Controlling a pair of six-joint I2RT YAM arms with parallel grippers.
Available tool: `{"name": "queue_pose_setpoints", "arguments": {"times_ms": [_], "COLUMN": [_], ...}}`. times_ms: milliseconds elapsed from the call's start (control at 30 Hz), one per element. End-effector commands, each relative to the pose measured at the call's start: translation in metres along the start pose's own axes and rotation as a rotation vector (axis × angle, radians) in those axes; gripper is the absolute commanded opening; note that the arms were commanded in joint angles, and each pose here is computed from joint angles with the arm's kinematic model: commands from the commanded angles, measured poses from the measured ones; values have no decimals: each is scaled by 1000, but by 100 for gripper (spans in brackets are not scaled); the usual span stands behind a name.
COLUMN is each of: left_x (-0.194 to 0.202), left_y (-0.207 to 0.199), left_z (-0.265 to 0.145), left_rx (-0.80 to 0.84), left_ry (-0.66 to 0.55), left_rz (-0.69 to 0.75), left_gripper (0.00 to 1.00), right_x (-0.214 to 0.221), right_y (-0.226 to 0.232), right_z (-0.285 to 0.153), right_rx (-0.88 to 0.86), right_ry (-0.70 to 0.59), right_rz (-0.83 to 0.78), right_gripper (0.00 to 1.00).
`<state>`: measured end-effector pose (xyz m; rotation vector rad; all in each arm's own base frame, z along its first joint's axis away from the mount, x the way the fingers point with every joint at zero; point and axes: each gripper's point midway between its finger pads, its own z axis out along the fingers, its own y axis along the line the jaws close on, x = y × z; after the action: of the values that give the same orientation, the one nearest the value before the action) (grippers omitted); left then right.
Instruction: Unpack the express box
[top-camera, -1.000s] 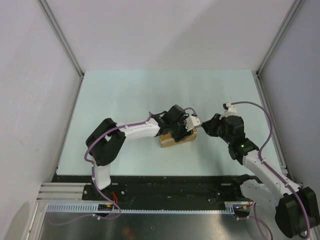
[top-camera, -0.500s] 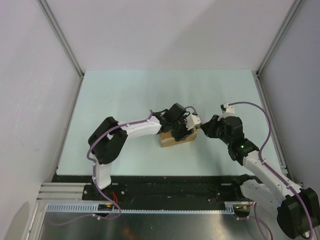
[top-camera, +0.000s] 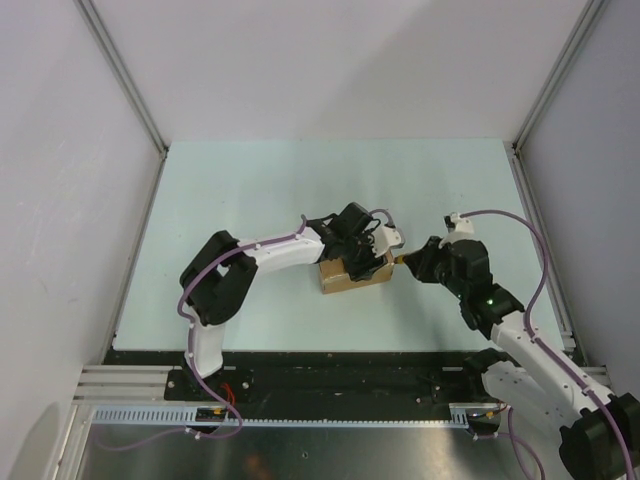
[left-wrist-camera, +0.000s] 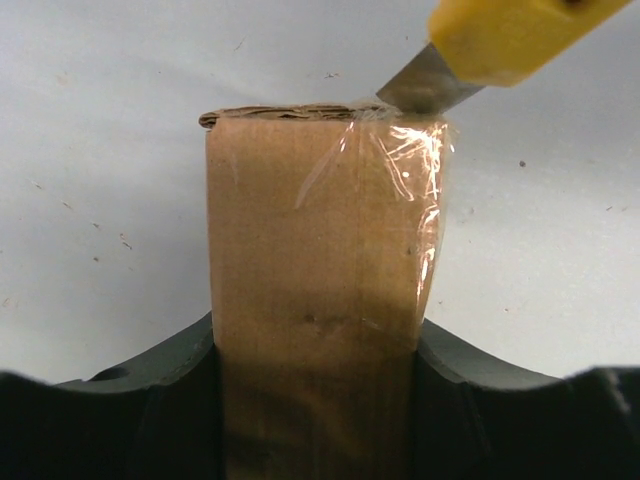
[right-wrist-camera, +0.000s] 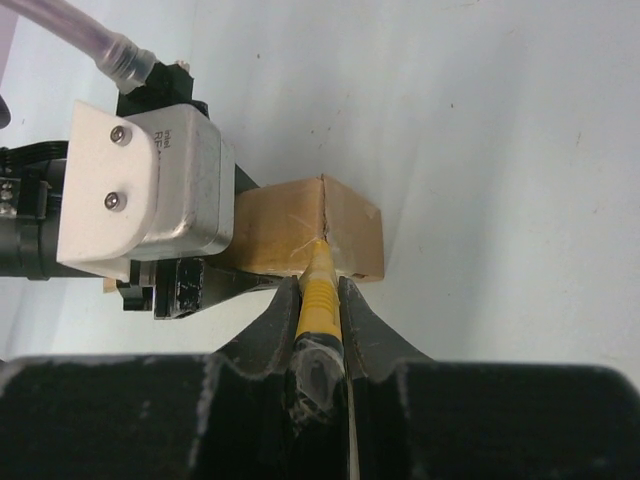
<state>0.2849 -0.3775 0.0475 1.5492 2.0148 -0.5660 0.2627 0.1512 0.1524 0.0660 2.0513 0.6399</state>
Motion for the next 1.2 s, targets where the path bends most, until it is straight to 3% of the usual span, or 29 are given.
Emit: {"name": "queue_pose_setpoints", "arguments": {"times_ms": [0, 267, 533, 733, 767, 900, 933, 1167], "left_x": [61, 53, 42, 6, -4, -37, -42, -85], "left_y": [25, 25, 23, 19, 20, 21, 21, 18], "left_z": [22, 20, 13, -4, -11, -32, -36, -76], "left_rx": [-62, -54, -47, -29, -33, -43, -44, -58], "left_ry": [168, 147, 115, 18, -7, -92, -105, -229], "left_rz": [-45, -42, -43, -40, -35, -16, -13, 13], "left_gripper": [15, 18, 27, 58, 79, 96, 100, 100], "right_x": [62, 60, 32, 34, 33, 32, 32, 31], "right_y": [5, 2, 1, -8, -8, -10, -10, -11], "right_z": [-22, -40, -49, -40, -37, -29, -27, -11], "right_rx": [-43, -27, -7, 39, 40, 49, 53, 57], "right_ry": [240, 223, 102, 119, 115, 115, 116, 119], "right_rz": [51, 79, 116, 115, 115, 113, 110, 99], "right_gripper": [0, 0, 0, 0, 0, 0, 0, 0]}}
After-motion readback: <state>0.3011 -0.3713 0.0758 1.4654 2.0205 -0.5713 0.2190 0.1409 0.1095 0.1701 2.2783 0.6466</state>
